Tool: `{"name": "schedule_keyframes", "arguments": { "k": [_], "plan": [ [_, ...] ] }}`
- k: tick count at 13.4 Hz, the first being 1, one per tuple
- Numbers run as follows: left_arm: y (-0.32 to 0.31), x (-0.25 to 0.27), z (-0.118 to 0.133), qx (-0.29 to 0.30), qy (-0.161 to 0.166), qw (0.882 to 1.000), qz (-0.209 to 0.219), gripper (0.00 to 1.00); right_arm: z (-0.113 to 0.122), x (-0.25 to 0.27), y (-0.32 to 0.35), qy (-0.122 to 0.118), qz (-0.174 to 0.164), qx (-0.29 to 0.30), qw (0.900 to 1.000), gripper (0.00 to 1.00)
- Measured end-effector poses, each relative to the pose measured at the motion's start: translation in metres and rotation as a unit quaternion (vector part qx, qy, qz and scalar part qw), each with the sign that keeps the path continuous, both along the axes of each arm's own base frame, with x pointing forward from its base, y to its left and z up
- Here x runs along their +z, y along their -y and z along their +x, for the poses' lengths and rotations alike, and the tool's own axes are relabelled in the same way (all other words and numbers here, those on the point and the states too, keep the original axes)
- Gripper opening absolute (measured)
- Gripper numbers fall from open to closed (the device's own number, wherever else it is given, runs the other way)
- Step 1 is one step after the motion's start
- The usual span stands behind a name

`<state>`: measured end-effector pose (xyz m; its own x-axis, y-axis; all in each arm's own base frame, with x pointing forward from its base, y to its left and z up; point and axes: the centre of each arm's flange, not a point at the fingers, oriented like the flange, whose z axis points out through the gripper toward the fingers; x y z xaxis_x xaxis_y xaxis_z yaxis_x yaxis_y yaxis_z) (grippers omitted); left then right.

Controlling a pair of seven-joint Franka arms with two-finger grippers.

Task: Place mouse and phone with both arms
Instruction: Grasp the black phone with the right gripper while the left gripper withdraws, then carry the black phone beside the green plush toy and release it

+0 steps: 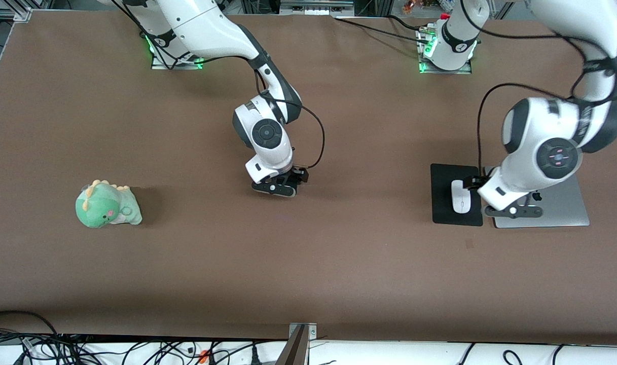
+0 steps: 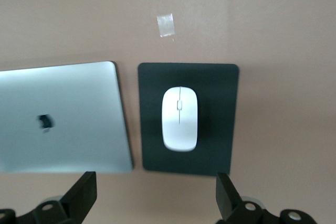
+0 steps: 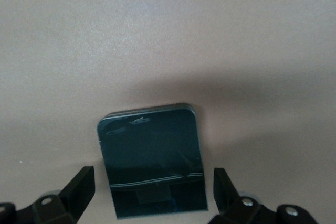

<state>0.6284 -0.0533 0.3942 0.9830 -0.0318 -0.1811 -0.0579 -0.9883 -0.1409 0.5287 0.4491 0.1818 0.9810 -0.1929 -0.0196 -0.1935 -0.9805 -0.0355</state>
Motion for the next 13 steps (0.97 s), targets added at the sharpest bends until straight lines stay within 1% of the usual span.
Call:
{"name": "schedule_keyframes", "arguments": {
  "k": [2, 4, 5, 6, 7, 8, 10, 11, 12, 13],
  "plan": [
    [0.004, 0.058, 0.009, -0.019, 0.006, 1.0, -0.004, 1.0, -0.005, -0.006, -0.004, -0.003, -0.003, 0.005, 1.0, 1.0],
    [0.004, 0.106, 0.011, -0.061, 0.01, 0.998, -0.011, 1.0, -0.006, -0.008, -0.005, -0.004, -0.004, 0.007, 1.0, 1.0],
    [0.003, 0.127, 0.009, -0.082, 0.008, 0.997, -0.015, 1.0, -0.006, -0.008, -0.005, -0.004, -0.004, 0.011, 1.0, 0.93],
    [-0.001, 0.147, 0.005, -0.094, 0.009, 0.995, -0.018, 1.0, -0.006, -0.008, -0.005, -0.004, -0.004, 0.018, 1.0, 0.93],
    [-0.007, 0.164, 0.001, -0.096, 0.012, 0.995, -0.022, 1.0, -0.006, -0.008, -0.005, -0.004, -0.004, 0.025, 1.0, 0.83],
    [-0.014, 0.179, -0.003, -0.093, 0.015, 0.995, -0.027, 1.0, -0.005, -0.007, -0.005, -0.003, -0.003, 0.032, 0.999, 0.79],
    [-0.024, 0.196, -0.008, -0.088, 0.021, 0.995, -0.036, 1.0, -0.003, -0.007, -0.001, -0.005, -0.006, 0.046, 0.999, 0.79],
    [-0.026, 0.198, -0.008, -0.087, 0.023, 0.995, -0.04, 1.0, 0.002, -0.005, 0.005, -0.01, -0.012, 0.057, 0.998, 0.79],
    [-0.031, 0.198, -0.007, -0.083, 0.027, 0.995, -0.046, 1.0, 0.012, 0.002, 0.017, -0.016, -0.019, 0.074, 0.997, 0.79],
    [-0.038, 0.199, -0.004, -0.081, 0.038, 0.995, -0.054, 1.0, 0.026, 0.014, 0.035, -0.026, -0.026, 0.091, 0.995, 0.79]
  ]
}}
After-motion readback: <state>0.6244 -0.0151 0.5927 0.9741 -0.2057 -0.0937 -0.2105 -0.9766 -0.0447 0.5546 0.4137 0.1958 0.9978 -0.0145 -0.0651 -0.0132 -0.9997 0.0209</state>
